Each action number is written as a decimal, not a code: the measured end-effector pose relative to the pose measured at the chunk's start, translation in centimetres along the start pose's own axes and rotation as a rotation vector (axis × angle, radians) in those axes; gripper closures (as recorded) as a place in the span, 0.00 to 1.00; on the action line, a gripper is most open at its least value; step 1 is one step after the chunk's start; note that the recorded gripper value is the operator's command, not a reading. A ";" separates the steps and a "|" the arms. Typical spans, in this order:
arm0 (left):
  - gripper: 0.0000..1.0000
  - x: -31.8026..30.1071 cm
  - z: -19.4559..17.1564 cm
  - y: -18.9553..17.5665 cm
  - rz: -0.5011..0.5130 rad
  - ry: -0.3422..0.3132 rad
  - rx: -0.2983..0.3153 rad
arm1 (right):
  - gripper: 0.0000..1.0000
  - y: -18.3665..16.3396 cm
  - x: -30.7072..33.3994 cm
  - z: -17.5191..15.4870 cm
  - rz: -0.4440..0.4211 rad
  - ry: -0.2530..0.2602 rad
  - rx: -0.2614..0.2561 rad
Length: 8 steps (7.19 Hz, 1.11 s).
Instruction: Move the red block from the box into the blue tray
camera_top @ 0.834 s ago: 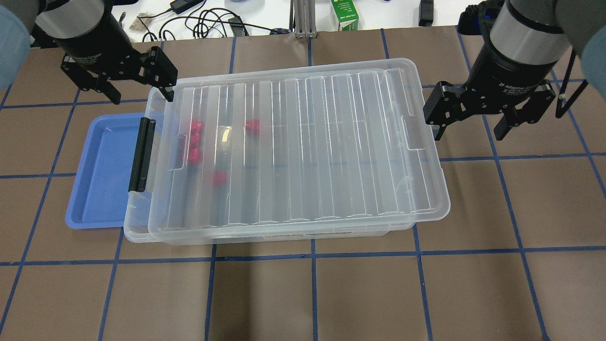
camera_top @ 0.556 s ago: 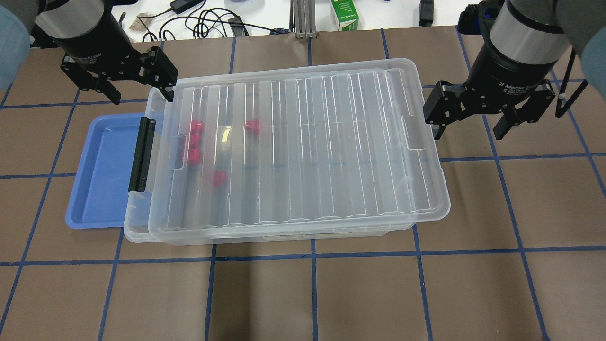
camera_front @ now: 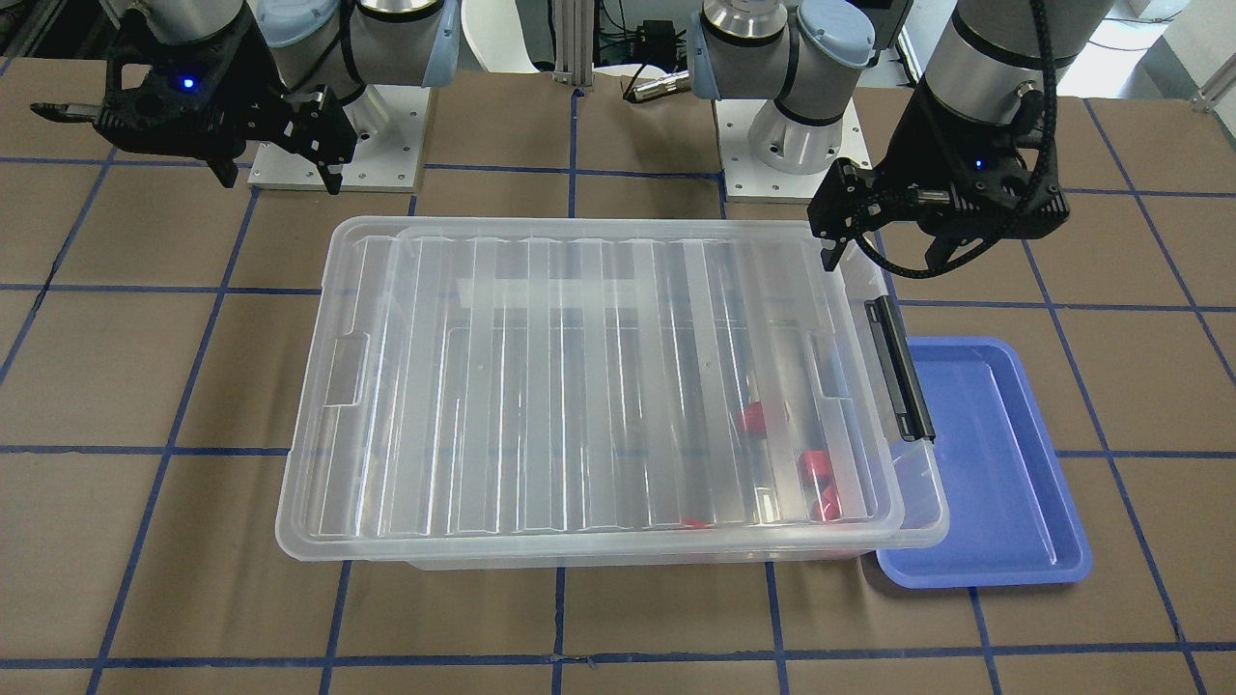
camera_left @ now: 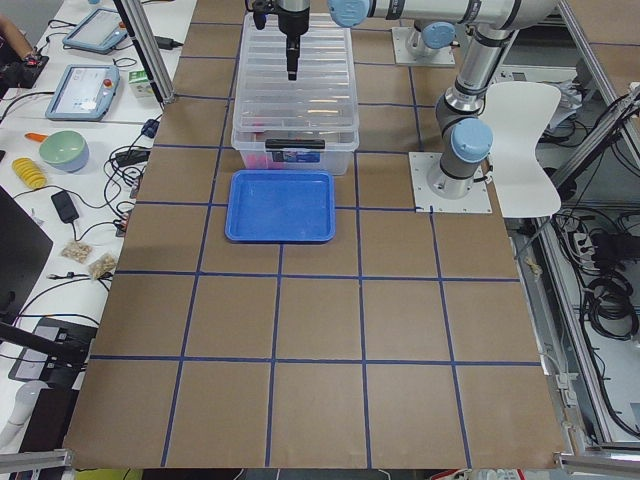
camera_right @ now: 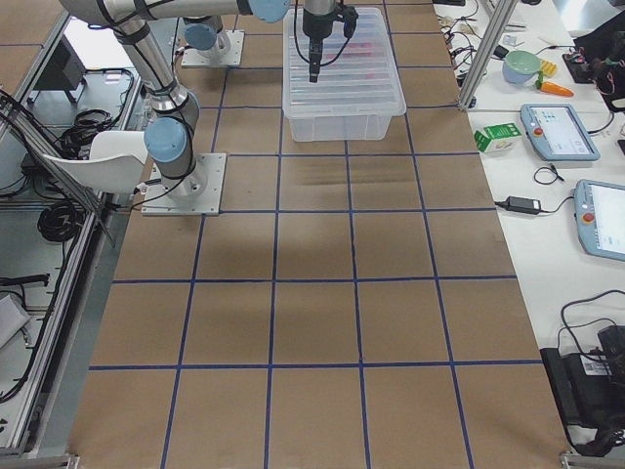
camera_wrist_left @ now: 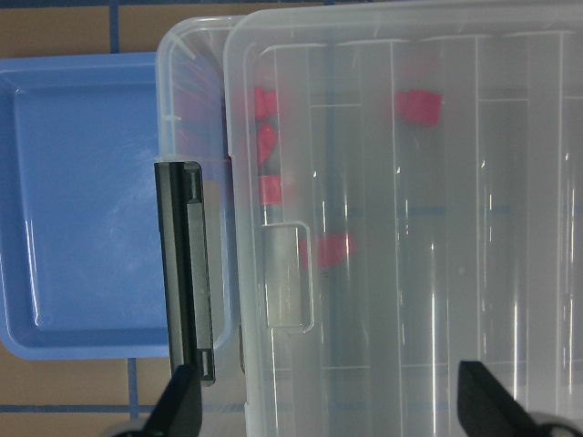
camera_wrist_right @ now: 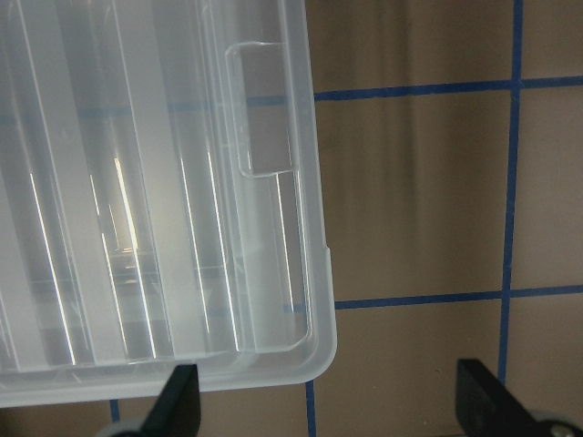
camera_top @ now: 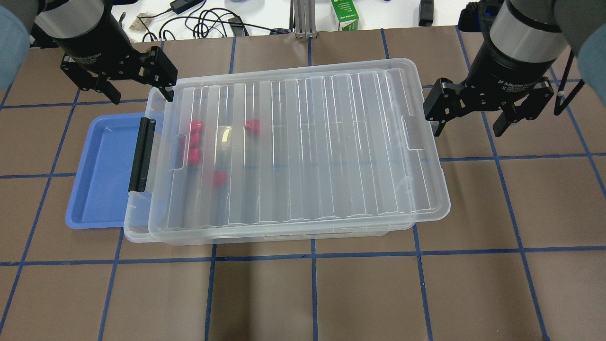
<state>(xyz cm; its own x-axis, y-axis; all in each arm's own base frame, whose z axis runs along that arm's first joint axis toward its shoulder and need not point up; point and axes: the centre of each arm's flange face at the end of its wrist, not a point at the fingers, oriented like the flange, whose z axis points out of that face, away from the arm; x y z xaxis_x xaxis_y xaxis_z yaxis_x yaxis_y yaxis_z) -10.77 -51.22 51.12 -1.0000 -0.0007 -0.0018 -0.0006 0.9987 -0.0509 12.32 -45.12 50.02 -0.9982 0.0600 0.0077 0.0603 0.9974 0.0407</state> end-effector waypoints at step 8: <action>0.00 0.0 0.2 -0.1 0.000 0.000 -0.002 | 0.00 -12.9 1.0 12.4 -0.011 0.003 0.005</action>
<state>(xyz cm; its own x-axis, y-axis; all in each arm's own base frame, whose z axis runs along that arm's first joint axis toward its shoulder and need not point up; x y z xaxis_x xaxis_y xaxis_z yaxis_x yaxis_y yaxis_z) -10.76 -51.34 50.95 -1.0000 -0.0007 -0.0014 -0.0007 0.9988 -0.0486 10.47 -57.37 37.16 -0.9988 0.0485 0.0107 0.0489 0.9982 0.0355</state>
